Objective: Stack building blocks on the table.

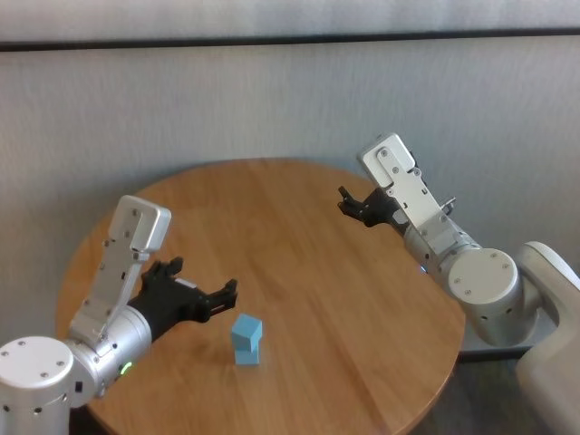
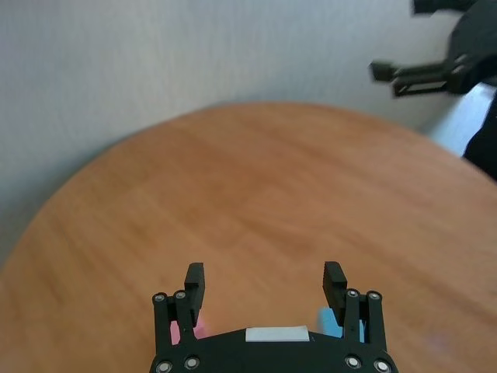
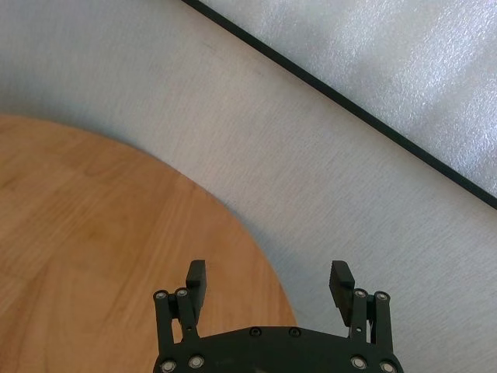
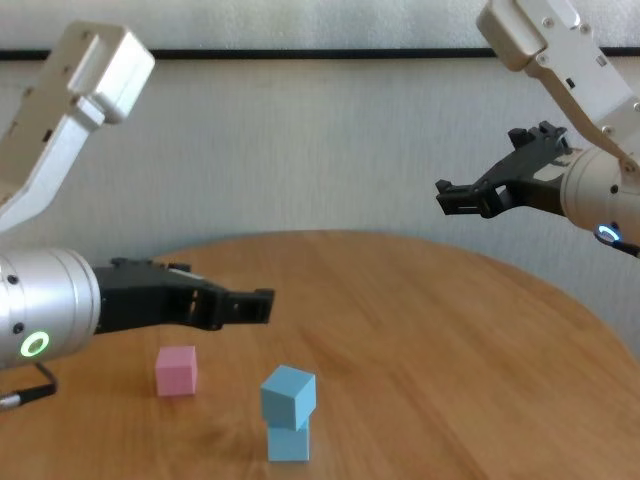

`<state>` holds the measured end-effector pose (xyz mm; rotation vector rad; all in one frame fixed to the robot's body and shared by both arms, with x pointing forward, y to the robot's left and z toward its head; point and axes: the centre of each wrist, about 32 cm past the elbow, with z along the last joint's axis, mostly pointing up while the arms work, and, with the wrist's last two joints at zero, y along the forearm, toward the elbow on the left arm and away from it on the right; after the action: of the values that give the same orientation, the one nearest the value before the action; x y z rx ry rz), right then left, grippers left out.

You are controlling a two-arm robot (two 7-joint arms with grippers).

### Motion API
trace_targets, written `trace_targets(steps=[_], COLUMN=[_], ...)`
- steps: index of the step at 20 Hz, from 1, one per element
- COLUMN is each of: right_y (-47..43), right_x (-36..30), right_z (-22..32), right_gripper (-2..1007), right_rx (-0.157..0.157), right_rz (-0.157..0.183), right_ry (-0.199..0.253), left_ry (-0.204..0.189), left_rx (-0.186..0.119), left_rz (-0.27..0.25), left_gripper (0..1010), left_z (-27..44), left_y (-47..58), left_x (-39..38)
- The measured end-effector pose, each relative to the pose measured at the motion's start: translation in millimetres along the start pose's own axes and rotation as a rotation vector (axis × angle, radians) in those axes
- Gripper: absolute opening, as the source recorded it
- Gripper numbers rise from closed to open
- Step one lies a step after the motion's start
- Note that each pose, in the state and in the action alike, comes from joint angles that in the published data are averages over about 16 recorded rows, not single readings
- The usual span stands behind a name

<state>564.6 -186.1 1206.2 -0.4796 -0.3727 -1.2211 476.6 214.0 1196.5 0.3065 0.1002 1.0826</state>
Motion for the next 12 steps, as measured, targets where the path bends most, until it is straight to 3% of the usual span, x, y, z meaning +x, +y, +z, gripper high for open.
trace_targets(steps=[12], right_y=[-0.3], right_x=[-0.2], right_z=[0.1], right_gripper=[1001], right_rx=[-0.002], right_rz=[0.002], right_ry=[0.0], left_ry=[0.037], left_rx=[0.091], left_rz=[0.085], left_gripper=[999], left_z=[0.9], left_y=[-18.0], left_x=[-7.5])
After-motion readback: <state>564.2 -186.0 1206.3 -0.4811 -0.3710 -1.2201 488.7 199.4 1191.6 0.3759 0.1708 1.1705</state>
